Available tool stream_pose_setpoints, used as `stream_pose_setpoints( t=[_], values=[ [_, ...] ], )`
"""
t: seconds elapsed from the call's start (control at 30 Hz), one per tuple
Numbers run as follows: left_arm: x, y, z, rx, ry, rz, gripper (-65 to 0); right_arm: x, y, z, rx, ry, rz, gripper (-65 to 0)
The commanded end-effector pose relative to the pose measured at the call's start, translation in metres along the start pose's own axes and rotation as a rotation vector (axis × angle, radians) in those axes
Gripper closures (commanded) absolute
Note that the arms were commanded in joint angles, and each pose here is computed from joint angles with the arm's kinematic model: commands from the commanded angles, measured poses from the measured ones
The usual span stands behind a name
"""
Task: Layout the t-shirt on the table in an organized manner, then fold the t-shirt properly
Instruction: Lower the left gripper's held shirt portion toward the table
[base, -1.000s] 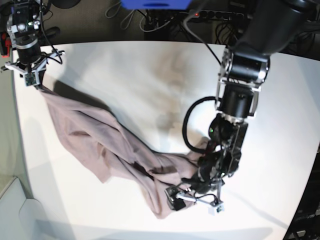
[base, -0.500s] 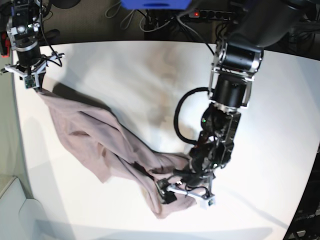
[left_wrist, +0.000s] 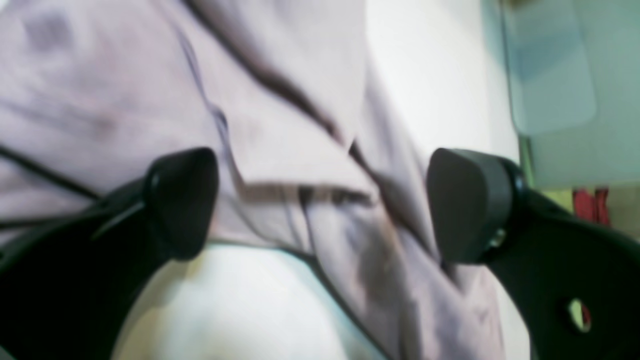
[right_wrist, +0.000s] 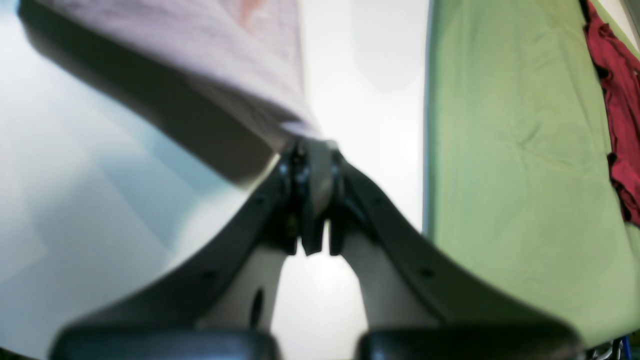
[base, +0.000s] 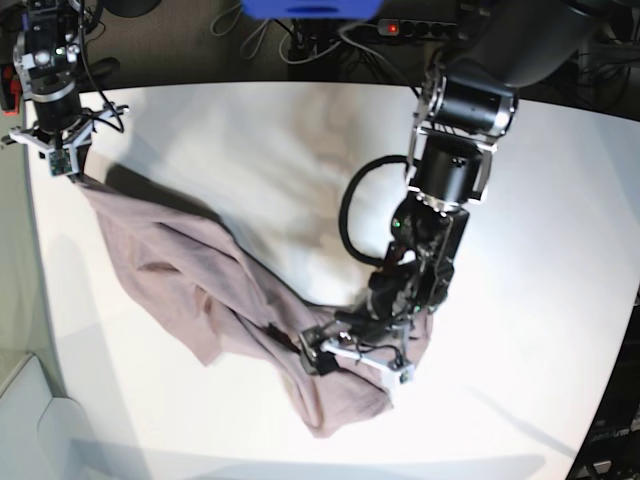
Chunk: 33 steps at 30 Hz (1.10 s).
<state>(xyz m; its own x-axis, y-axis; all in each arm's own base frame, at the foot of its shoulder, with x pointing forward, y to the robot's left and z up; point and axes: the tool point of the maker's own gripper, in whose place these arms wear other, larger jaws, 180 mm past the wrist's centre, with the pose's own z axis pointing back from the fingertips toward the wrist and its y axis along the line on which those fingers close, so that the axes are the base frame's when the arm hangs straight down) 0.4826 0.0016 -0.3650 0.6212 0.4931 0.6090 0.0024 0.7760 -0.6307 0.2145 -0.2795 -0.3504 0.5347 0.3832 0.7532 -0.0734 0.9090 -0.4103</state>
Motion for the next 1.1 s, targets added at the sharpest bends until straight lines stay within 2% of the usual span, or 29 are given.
stream_pose_setpoints(
  t=[0.0,0.1,0.17,0.27,0.47,0.63,1.07],
  values=[
    [0.019,-0.020,-0.002,-0.057,-0.043,-0.009,-65.0,0.010,-0.006,0.001,-0.013,-0.038,0.015,0.0],
    [0.011,-0.027,-0.005,-0.073,-0.029,-0.003,-49.4,0.010,-0.006,0.001,-0.013,-0.038,0.015,0.0],
    [0.011,-0.026,-0.005,-0.070,-0.029,-0.004,-41.3,0.010,-0.006,0.001,-0.013,-0.038,0.015,0.0],
    [0.007,-0.034,-0.007,-0.082,-0.024,0.001,-33.7,0.009,-0.006,0.001,-0.013,-0.035,0.015,0.0],
    [0.010,-0.037,-0.007,-0.086,-0.033,0.001,-33.2,0.006,-0.002,0.001,-0.013,-0.027,-0.006,0.0],
    [0.024,-0.036,-0.007,-0.083,-0.111,0.004,-33.2,0.004,0.000,0.001,-0.013,-0.022,-0.015,0.0],
    [0.013,-0.021,-0.014,-0.043,-0.079,0.027,-33.2,0.001,0.000,0.002,-0.012,-0.010,-0.014,0.0]
  ],
)
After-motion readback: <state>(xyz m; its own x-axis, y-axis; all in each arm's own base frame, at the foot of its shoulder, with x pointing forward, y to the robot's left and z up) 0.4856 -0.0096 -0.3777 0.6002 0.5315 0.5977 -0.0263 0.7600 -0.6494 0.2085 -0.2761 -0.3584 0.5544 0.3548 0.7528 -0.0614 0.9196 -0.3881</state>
